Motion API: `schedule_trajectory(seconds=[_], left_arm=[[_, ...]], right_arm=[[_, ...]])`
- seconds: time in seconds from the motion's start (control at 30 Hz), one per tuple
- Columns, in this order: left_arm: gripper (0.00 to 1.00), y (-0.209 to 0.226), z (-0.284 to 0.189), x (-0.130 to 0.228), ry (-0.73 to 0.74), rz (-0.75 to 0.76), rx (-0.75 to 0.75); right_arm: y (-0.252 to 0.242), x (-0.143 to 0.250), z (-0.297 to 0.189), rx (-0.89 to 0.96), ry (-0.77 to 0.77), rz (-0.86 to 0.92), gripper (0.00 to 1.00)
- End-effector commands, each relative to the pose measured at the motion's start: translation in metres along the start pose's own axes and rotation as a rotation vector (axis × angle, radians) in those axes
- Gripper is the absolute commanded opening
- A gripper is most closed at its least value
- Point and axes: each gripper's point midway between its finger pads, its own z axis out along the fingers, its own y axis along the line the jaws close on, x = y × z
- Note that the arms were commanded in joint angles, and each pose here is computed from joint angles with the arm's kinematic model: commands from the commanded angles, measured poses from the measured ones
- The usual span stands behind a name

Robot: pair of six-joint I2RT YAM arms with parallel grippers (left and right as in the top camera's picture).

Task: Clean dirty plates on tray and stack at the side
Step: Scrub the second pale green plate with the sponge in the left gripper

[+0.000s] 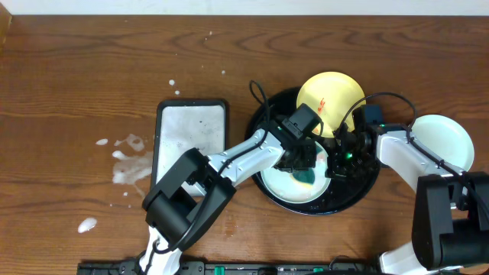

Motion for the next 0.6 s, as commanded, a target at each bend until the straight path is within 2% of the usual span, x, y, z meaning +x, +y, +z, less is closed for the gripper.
schedule_trajectory(seconds=[0.0, 0.13, 0.33, 0.43, 0.57], left_arm=[[0.08, -0.009, 0.016, 0.042, 0.159, -0.011, 0.051], [0.09, 0.014, 0.017, 0.051, 0.177, 0.018, -0.038], [0.08, 0.113, -0.012, 0.024, 0.018, -0.022, -0.507], [0.08, 0.144, -0.035, 0.008, -0.054, -0.022, -0.677], [0.08, 0.147, -0.056, -0.013, -0.126, -0.014, -0.756]], right_arm=[[-0.016, 0.003, 0.005, 0.075, 0.014, 0.014, 0.01], [-0.016, 0.004, 0.005, 0.075, 0.017, 0.015, 0.01], [-0.016, 0.004, 0.005, 0.075, 0.017, 0.015, 0.01], [-0.016, 0.004, 0.005, 0.075, 0.017, 0.015, 0.01], [-0.016, 0.004, 0.005, 0.075, 0.017, 0.015, 0.01]])
